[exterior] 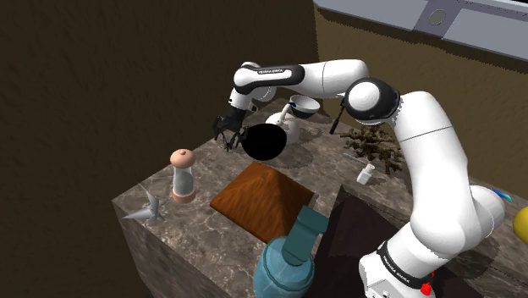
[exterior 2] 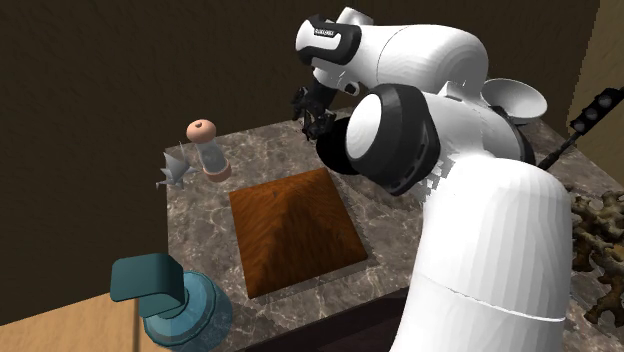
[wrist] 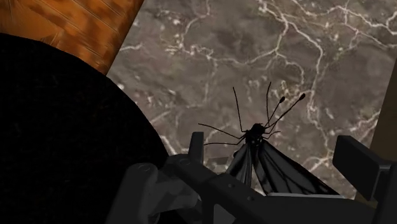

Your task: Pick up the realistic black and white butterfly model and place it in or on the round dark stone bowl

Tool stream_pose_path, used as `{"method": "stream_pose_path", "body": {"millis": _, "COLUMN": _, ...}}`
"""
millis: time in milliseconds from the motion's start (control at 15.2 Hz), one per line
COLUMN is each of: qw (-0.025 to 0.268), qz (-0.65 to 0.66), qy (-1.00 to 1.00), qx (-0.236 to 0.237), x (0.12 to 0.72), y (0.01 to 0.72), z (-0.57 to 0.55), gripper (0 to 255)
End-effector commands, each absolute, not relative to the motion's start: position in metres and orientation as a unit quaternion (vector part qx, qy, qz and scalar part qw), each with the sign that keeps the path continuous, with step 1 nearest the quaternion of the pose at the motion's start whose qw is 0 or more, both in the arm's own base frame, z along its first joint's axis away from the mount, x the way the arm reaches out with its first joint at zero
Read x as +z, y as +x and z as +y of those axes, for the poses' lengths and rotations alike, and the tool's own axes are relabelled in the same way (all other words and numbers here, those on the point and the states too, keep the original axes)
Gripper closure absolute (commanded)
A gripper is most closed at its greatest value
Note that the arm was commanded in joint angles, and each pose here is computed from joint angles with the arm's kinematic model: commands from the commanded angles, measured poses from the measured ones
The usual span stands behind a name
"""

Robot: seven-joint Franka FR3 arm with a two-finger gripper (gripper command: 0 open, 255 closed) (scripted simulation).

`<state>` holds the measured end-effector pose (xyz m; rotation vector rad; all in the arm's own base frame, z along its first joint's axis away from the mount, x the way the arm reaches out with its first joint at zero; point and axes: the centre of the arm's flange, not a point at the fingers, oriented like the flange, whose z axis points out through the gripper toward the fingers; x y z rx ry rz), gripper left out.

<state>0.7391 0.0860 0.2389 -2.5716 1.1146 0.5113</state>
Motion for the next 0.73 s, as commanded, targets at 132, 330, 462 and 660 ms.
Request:
{"method": "stream_pose_path", "body": {"millis": 132, "qw": 0.134, "qz": 0.390, "qy": -0.892, "qx": 0.184, "x": 0.2228, "y": 0.7344, "z": 0.0775, "gripper": 0}}
{"method": "stream_pose_path", "body": {"millis": 330, "qw": 0.134, "qz": 0.390, "qy": -0.892, "qx": 0.184, "x": 0.2239, "y": 0.7358, "z": 0.0794, "gripper": 255}}
{"method": "stream_pose_path", "body": {"millis": 462, "qw": 0.134, "qz": 0.390, "qy": -0.892, "qx": 0.184, "x": 0.2214, "y": 0.7317, "z": 0.0828, "gripper": 255}}
{"method": "stream_pose_path", "body": {"millis": 660, "qw": 0.134, "qz": 0.390, "qy": -0.892, "qx": 0.184, "x": 0.2209, "y": 0.7355, "z": 0.0835, "gripper": 255}}
